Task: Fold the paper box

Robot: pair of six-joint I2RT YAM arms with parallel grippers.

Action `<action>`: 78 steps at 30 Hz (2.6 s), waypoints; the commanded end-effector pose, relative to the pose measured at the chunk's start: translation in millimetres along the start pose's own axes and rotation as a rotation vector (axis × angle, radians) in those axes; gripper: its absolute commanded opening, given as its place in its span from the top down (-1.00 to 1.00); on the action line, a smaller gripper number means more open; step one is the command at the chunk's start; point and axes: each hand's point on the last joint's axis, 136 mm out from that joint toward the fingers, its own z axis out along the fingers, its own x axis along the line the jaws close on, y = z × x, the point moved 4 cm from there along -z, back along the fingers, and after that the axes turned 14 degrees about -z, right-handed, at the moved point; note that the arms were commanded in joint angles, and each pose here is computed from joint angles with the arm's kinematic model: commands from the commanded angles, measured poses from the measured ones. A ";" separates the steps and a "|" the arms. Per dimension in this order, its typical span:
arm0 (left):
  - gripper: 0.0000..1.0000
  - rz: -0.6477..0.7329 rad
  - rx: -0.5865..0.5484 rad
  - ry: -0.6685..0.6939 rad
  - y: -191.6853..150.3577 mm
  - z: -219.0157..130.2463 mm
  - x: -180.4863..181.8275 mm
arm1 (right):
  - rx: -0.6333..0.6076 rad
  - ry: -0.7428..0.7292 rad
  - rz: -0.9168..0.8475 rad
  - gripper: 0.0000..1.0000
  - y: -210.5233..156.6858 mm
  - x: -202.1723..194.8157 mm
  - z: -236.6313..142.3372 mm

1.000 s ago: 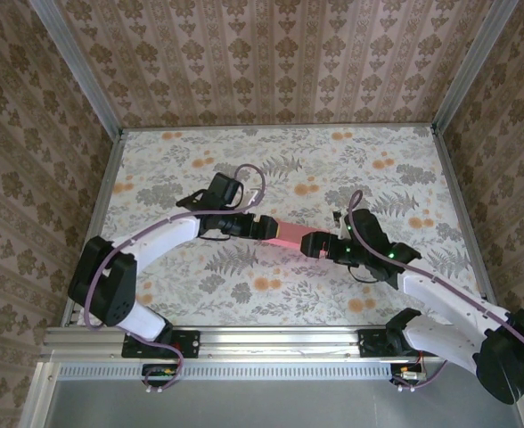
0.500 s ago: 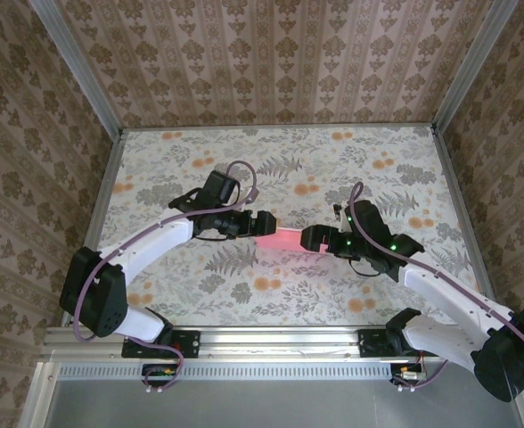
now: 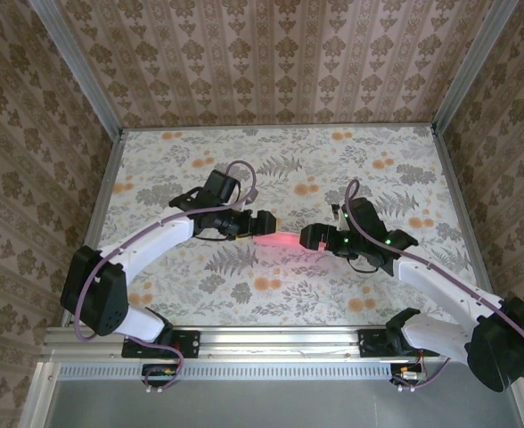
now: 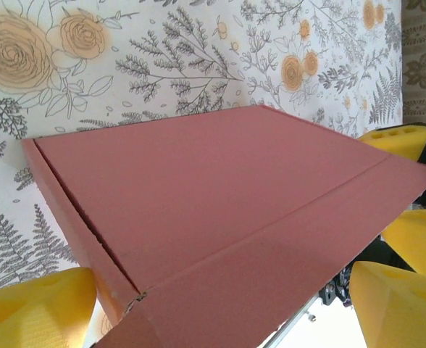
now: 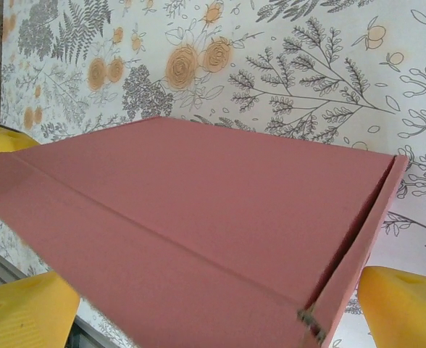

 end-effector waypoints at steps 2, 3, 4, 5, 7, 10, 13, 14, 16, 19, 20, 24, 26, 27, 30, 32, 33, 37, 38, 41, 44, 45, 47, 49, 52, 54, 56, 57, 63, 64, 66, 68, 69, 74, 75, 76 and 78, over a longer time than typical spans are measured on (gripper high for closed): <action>-0.81 -0.007 -0.024 -0.017 12.2 -4.3 -8.6 | -0.022 0.030 -0.028 -1.00 13.1 6.2 -3.7; -0.81 -0.006 -0.026 -0.021 13.2 -5.1 -9.7 | -0.023 0.033 -0.028 -1.00 14.2 6.7 -3.9; -0.81 -0.006 -0.029 -0.023 15.0 -6.0 -10.9 | -0.027 0.035 -0.029 -1.00 16.3 6.9 -4.4; -0.81 -0.008 -0.027 -0.027 16.1 -6.4 -11.7 | -0.028 0.038 -0.028 -1.00 17.7 7.3 -4.5; -0.81 -0.006 -0.025 -0.037 17.4 -7.3 -15.0 | -0.034 0.046 -0.027 -1.00 20.7 8.6 -5.0; -0.81 -0.007 -0.021 -0.042 17.9 -8.2 -17.4 | -0.037 0.051 -0.028 -1.00 23.8 9.7 -5.0; -0.82 -0.008 -0.025 -0.042 18.7 -10.2 -17.7 | -0.042 0.055 -0.027 -1.00 26.8 9.9 -5.2; -0.82 -0.010 -0.027 -0.040 19.4 -10.5 -16.8 | -0.044 0.053 -0.027 -1.00 28.2 9.2 -5.3; -0.82 -0.014 -0.031 -0.042 21.2 -11.6 -16.7 | -0.041 0.051 -0.026 -1.00 29.5 7.7 -4.3; -0.82 -0.017 -0.034 -0.040 23.2 -12.0 -16.6 | -0.039 0.049 -0.023 -1.00 31.9 5.3 -2.5; -0.83 -0.018 -0.034 -0.037 23.8 -11.8 -15.8 | -0.039 0.046 -0.023 -1.00 32.6 4.4 -2.0; -0.85 -0.016 -0.038 -0.019 26.5 -11.9 -12.8 | -0.039 0.041 -0.018 -1.00 36.4 0.8 -0.9; -0.85 -0.017 -0.039 -0.019 28.3 -12.1 -12.3 | -0.039 0.041 -0.018 -1.00 38.2 -0.4 -0.1; -0.85 -0.017 -0.041 -0.018 29.2 -12.4 -11.7 | -0.037 0.041 -0.018 -1.00 38.7 -0.7 0.5; -0.86 -0.014 -0.047 -0.014 31.1 -13.2 -11.1 | -0.032 0.031 -0.020 -1.00 38.8 -3.0 1.8; -0.88 -0.008 -0.053 -0.011 32.5 -14.2 -10.0 | -0.028 0.022 -0.024 -1.00 38.4 -4.7 2.1; -0.90 0.005 -0.059 -0.013 33.2 -15.8 -10.6 | -0.026 0.017 -0.026 -1.00 38.1 -5.6 2.1; -0.91 0.069 -0.102 -0.007 35.4 -23.9 -11.5 | -0.025 0.006 -0.056 -1.00 39.8 -5.7 -2.7; -0.90 0.087 -0.115 -0.007 36.0 -26.7 -11.7 | -0.024 0.004 -0.063 -1.00 40.0 -5.5 -3.6; -0.87 0.128 -0.139 0.002 36.8 -34.1 -10.7 | -0.018 0.001 -0.084 -1.00 39.9 -4.4 -6.6; -0.82 0.178 -0.144 0.015 34.8 -40.5 -10.4 | -0.013 -0.017 -0.116 -0.99 40.0 -4.6 -12.0; -0.81 0.202 -0.140 0.020 33.3 -42.0 -10.2 | -0.010 -0.022 -0.130 -0.96 39.4 -4.4 -14.1; -0.77 0.254 -0.134 0.042 30.5 -45.5 -8.9 | -0.008 -0.052 -0.168 -0.93 39.4 -5.7 -21.4; -0.61 0.292 -0.133 0.065 28.9 -47.2 -5.9 | -0.012 -0.087 -0.208 -0.88 40.8 -7.4 -28.9; -0.49 0.353 -0.129 0.093 27.8 -47.9 -2.1 | 0.005 -0.132 -0.256 -0.79 41.0 -9.8 -37.5; -0.47 0.386 -0.126 0.113 28.6 -48.9 -1.1 | 0.015 -0.160 -0.281 -0.68 42.4 -11.6 -40.9; -0.36 0.416 -0.114 0.129 29.0 -48.8 0.0 | 0.025 -0.183 -0.302 -0.49 44.0 -13.1 -43.3; -0.32 0.425 -0.114 0.139 29.9 -48.9 0.8 | 0.024 -0.187 -0.311 -0.42 45.3 -12.8 -44.3; -0.15 0.485 -0.100 0.152 34.7 -48.2 -2.1 | 0.035 -0.198 -0.335 -0.02 48.4 -12.9 -44.5; -0.14 0.492 -0.097 0.154 36.1 -47.1 -2.3 | 0.040 -0.201 -0.338 0.03 48.5 -13.5 -44.0; -0.12 0.497 -0.085 0.159 38.2 -45.2 -2.7 | 0.044 -0.208 -0.341 0.13 49.3 -14.3 -43.1; -0.06 0.502 -0.077 0.165 40.8 -43.2 -2.8 | 0.046 -0.216 -0.347 0.23 50.1 -15.5 -42.4; -0.03 0.504 -0.074 0.164 41.7 -42.7 -3.4 | 0.048 -0.219 -0.348 0.28 50.2 -15.9 -42.1; 0.11 0.507 -0.058 0.156 45.7 -37.8 -5.2 | 0.056 -0.219 -0.352 0.40 51.7 -16.5 -38.8; 0.16 0.506 -0.053 0.155 46.0 -36.8 -5.1 | 0.057 -0.219 -0.352 0.42 51.7 -16.5 -38.7; 0.18 0.504 -0.046 0.159 45.9 -36.1 -4.2 | 0.059 -0.219 -0.351 0.44 51.5 -16.7 -38.2; 0.19 0.504 -0.040 0.162 46.0 -34.7 -3.4 | 0.059 -0.218 -0.352 0.47 50.9 -17.0 -37.7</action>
